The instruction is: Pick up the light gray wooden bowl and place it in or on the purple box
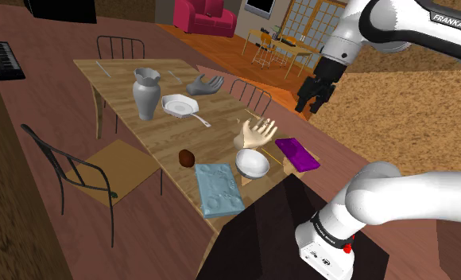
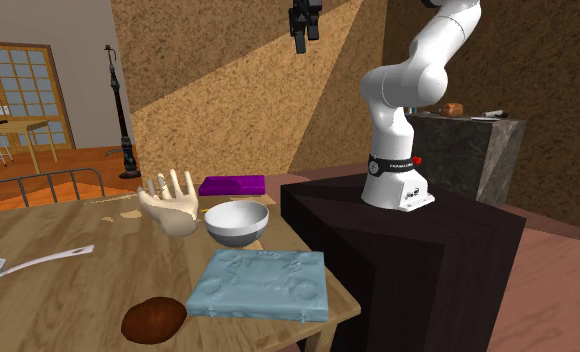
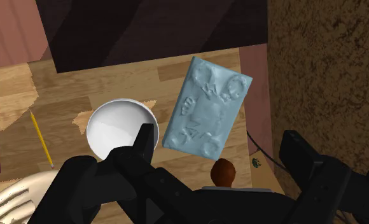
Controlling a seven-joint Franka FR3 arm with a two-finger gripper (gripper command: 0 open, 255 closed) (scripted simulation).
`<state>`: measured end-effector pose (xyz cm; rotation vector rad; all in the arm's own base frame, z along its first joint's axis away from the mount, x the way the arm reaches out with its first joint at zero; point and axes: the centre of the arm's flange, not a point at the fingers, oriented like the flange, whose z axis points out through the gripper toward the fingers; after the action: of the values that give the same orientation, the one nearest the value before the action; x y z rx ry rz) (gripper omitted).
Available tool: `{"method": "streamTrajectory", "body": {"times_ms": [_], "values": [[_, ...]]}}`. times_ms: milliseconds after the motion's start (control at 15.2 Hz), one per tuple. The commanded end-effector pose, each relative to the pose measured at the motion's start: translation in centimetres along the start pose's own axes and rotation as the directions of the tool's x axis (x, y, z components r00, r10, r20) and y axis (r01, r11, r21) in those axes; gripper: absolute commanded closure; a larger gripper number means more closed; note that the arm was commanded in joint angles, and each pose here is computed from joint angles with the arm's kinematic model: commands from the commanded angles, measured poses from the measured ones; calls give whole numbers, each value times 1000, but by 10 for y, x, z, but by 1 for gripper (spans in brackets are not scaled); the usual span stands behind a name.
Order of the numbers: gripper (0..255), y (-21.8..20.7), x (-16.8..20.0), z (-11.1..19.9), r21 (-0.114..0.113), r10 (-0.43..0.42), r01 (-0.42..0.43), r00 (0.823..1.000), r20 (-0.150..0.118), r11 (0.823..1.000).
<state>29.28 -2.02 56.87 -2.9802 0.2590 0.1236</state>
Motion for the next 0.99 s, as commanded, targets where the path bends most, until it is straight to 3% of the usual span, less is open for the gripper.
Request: {"method": "streamTrajectory", "body": {"times_ms": [0, 924], "values": [[0, 0, 0, 0, 0, 0, 0, 1000, 0, 1000], [0, 103, 76, 134, 11, 0, 0, 1000, -10, 1000]]}}
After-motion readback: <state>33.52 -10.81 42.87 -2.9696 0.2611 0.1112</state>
